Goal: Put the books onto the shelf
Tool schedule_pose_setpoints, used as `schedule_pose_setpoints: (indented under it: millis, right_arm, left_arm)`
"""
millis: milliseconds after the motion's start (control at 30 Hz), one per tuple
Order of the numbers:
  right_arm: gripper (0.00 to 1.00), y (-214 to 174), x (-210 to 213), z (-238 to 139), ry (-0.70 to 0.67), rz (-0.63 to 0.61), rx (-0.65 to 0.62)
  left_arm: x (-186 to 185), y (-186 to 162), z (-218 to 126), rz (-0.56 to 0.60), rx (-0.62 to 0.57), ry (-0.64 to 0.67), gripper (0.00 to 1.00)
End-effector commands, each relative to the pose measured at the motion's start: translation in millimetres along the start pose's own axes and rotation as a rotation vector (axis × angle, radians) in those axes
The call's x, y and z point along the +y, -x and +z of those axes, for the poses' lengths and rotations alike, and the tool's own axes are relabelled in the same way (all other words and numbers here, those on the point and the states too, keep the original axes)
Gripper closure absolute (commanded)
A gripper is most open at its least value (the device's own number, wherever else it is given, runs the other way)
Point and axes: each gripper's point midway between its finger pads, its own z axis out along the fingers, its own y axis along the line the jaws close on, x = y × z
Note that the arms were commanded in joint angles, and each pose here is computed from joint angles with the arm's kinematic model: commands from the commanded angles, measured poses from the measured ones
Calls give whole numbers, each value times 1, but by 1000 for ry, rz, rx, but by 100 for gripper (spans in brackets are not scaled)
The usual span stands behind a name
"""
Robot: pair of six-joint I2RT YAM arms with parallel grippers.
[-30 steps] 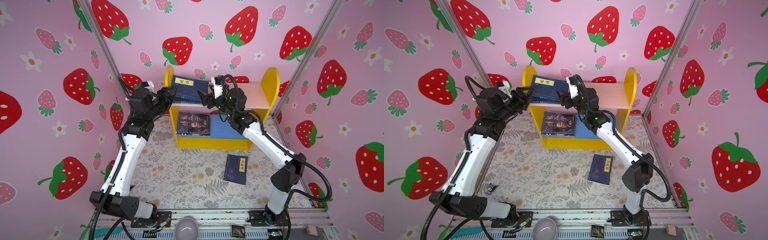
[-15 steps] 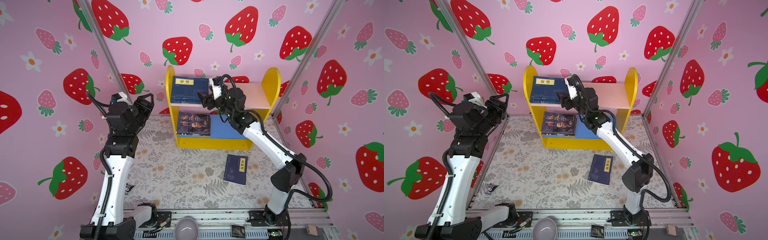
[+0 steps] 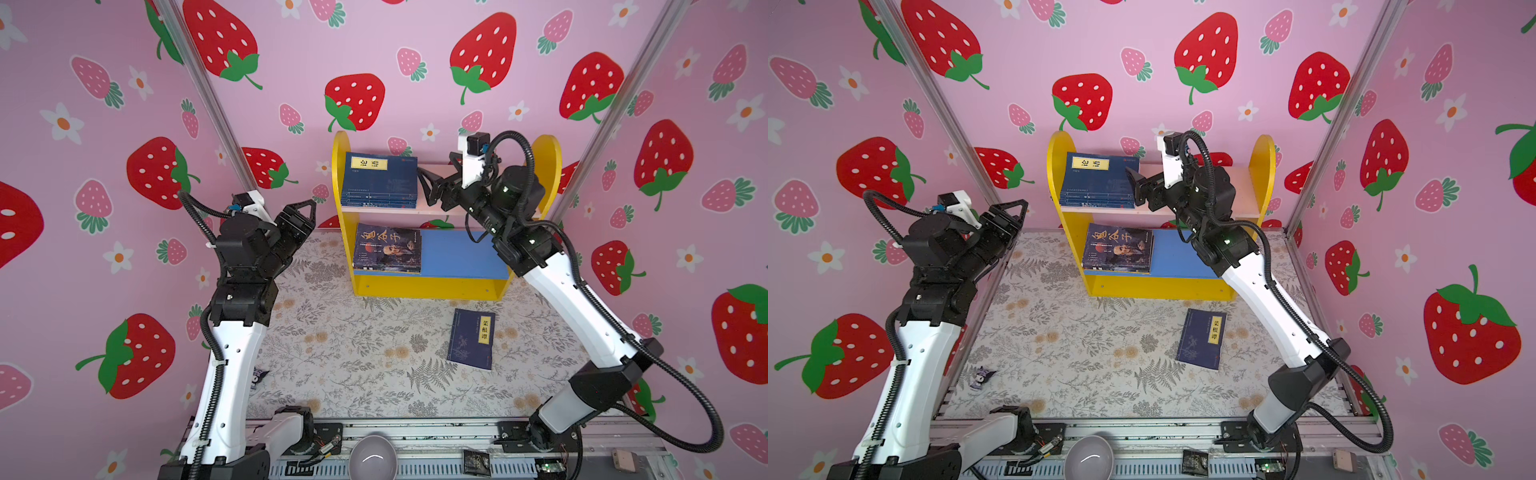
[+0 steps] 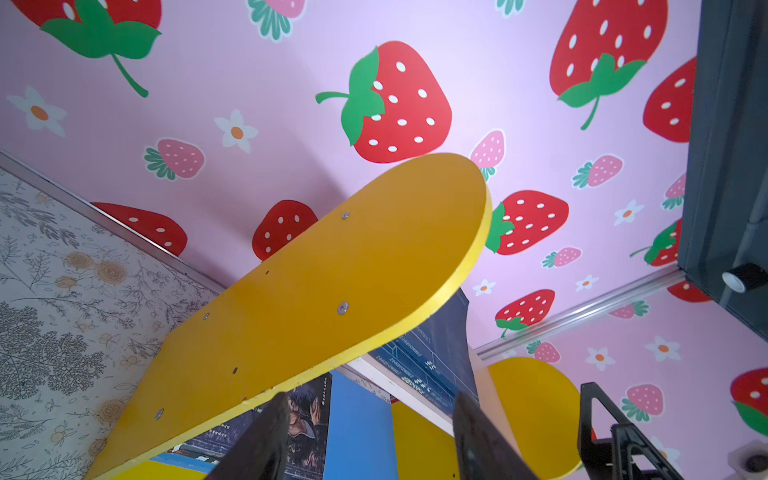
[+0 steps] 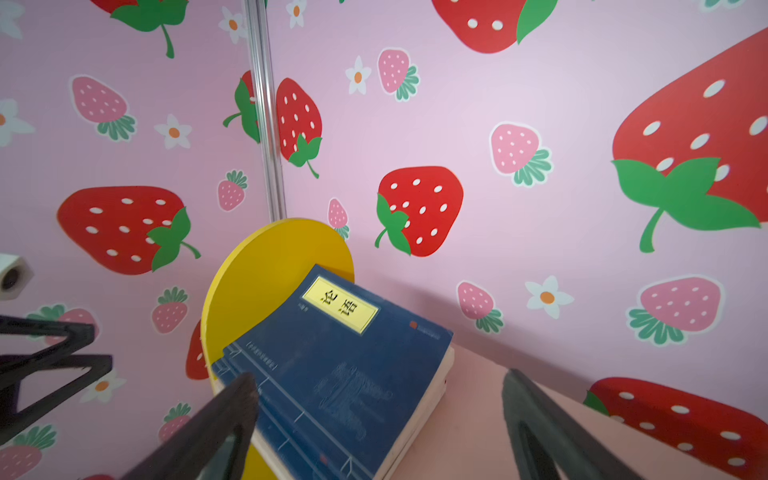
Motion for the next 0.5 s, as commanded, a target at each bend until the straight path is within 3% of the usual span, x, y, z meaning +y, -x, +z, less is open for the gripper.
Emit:
schedule_pose_setpoints:
  millis: [0, 133, 233, 300, 467]
  right_arm:
    - [0, -54, 15, -26, 73, 95, 128]
    - [0, -107, 1, -78, -37, 169, 218]
    - [1, -152, -17, -120, -171, 237, 305]
    - [2, -192, -32, -148, -290, 281, 388]
    - [5, -283, -61, -196, -514, 333, 561]
  left_arm:
    - [-1, -42, -2, 113, 142, -35, 30]
    - [25, -119, 1, 167, 304, 16, 25]
    - [47, -190, 10, 145, 452, 13, 21]
    - [56, -240, 15, 135, 548, -3, 13]
    - [59, -344, 16, 233, 740, -6, 8]
